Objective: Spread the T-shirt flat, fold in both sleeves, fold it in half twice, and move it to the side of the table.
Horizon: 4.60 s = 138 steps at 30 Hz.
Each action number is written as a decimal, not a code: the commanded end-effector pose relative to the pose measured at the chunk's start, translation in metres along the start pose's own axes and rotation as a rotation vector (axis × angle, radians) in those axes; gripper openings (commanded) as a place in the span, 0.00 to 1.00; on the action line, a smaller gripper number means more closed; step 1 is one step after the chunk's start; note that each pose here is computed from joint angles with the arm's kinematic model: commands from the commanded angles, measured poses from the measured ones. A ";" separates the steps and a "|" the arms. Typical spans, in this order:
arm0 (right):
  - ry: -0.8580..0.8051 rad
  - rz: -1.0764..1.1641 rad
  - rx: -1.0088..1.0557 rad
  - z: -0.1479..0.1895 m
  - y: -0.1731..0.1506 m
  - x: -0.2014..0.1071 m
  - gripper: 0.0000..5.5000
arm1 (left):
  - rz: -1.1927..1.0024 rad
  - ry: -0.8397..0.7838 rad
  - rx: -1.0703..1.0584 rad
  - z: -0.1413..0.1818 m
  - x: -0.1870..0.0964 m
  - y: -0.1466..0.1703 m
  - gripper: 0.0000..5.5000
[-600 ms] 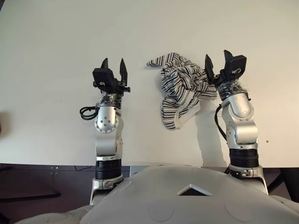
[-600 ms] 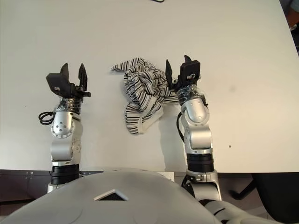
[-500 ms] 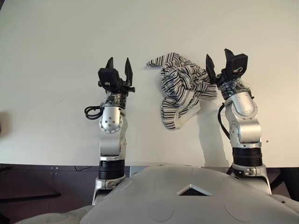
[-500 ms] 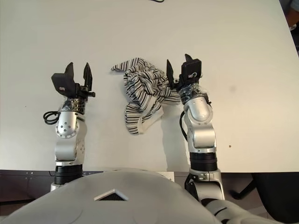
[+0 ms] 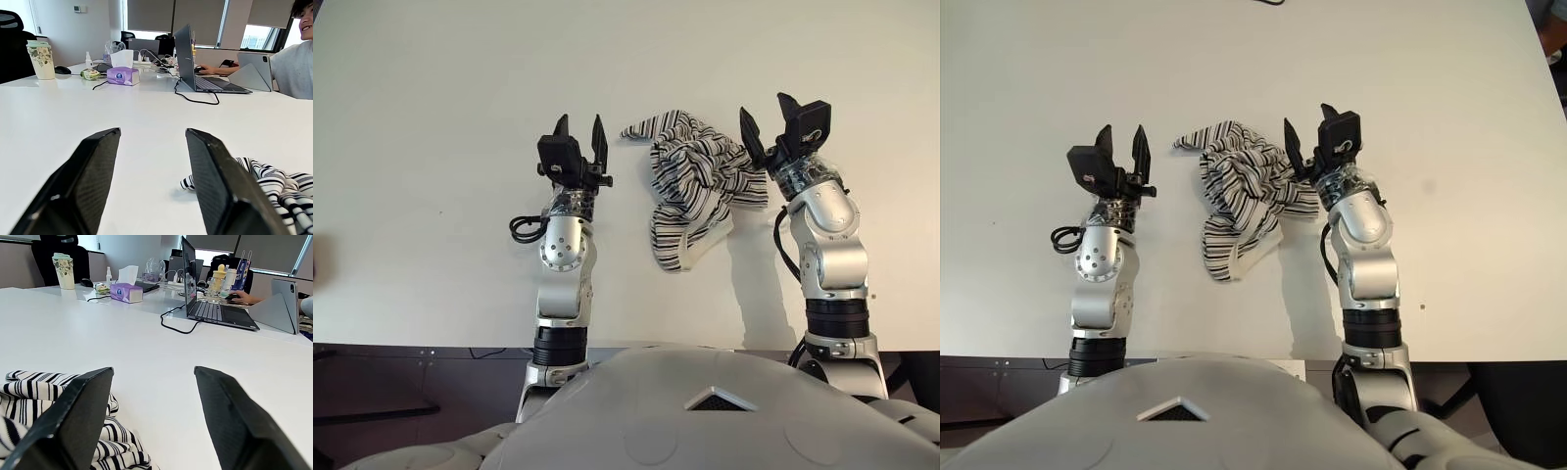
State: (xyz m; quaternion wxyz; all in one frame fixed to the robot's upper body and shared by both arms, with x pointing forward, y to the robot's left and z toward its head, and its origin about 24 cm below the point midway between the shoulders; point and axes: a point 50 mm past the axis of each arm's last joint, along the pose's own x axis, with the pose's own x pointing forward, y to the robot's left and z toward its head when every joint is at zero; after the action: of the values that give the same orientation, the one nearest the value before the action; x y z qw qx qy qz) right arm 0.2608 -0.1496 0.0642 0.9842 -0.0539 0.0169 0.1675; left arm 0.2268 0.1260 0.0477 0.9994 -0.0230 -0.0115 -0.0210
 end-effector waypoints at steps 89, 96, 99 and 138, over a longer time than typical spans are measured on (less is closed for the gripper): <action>0.224 1.056 -0.975 -0.018 -0.085 -0.048 0.55 | -1.096 0.479 0.862 -0.031 -0.050 0.085 0.45; 0.109 1.176 -0.906 -0.036 -0.019 -0.057 0.55 | -1.128 0.461 0.869 -0.026 -0.048 0.077 0.45; 0.056 1.131 -1.055 -0.048 -0.012 -0.046 0.55 | -1.155 0.473 0.907 -0.027 -0.049 0.079 0.45; 0.496 1.018 -0.318 0.025 -0.081 -0.034 0.02 | -0.894 0.335 0.561 0.002 -0.019 0.076 0.46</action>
State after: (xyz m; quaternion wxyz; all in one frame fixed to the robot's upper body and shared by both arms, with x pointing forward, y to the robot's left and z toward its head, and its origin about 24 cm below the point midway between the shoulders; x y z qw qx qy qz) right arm 0.2595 -0.2272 0.1096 0.7447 -0.1736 0.2244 0.6041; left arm 0.2024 0.2024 0.0317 0.8346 0.2687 0.1481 -0.4575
